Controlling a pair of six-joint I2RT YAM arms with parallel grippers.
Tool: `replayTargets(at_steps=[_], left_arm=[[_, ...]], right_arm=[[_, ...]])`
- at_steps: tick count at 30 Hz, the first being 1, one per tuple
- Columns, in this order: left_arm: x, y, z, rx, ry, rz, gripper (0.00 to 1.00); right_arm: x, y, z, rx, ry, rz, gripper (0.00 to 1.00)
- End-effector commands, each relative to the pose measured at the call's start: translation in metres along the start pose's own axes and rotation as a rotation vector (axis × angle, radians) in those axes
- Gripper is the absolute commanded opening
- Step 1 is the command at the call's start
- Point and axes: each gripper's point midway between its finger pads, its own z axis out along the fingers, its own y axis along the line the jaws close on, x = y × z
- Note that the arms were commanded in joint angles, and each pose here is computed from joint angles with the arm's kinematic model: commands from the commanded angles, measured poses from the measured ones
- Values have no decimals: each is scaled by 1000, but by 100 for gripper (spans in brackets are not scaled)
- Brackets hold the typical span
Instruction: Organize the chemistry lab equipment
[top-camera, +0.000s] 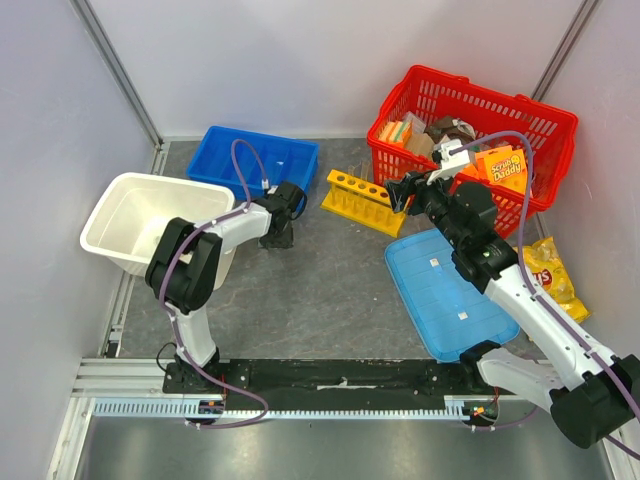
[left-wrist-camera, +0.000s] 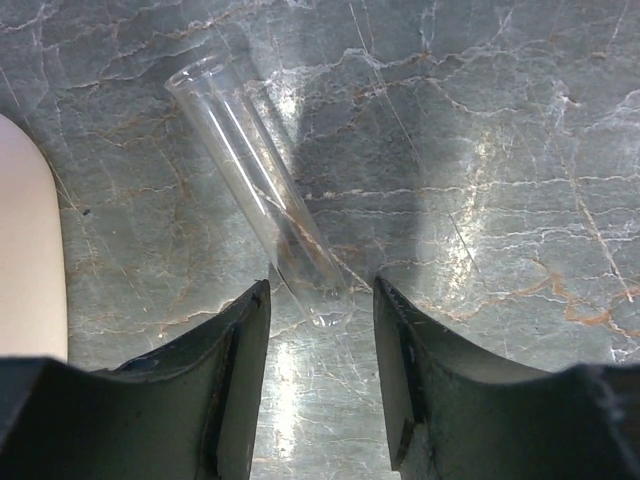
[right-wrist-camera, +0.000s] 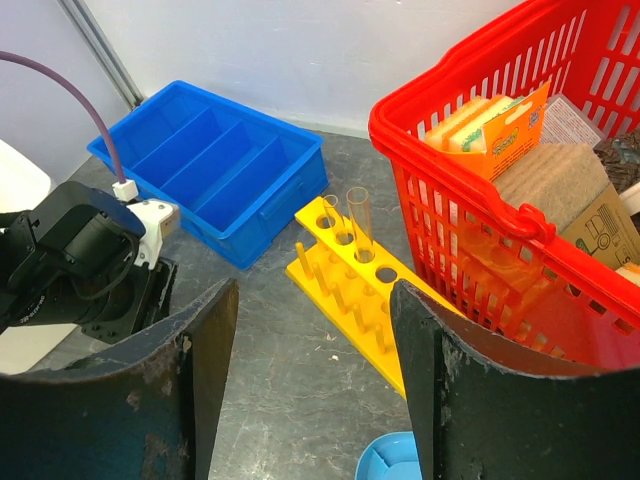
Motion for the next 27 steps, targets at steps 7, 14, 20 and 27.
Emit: replayTargets(at_steps=[7,14,20,27], left_arm=[[-6,-9,-4,69,-13,54,37],[21,-26,-34,215,13,73,24],[42,-46,-70,395,-1,87,21],[68,-65,-115,648,-51,61,21]], right_arm=[[-5,4,-3,-14,-6,17,70],[7,10,-1,-38,57,64,71],[26,18,1,-72,120,119,71],[95,55,-2,-186,298,304,71]])
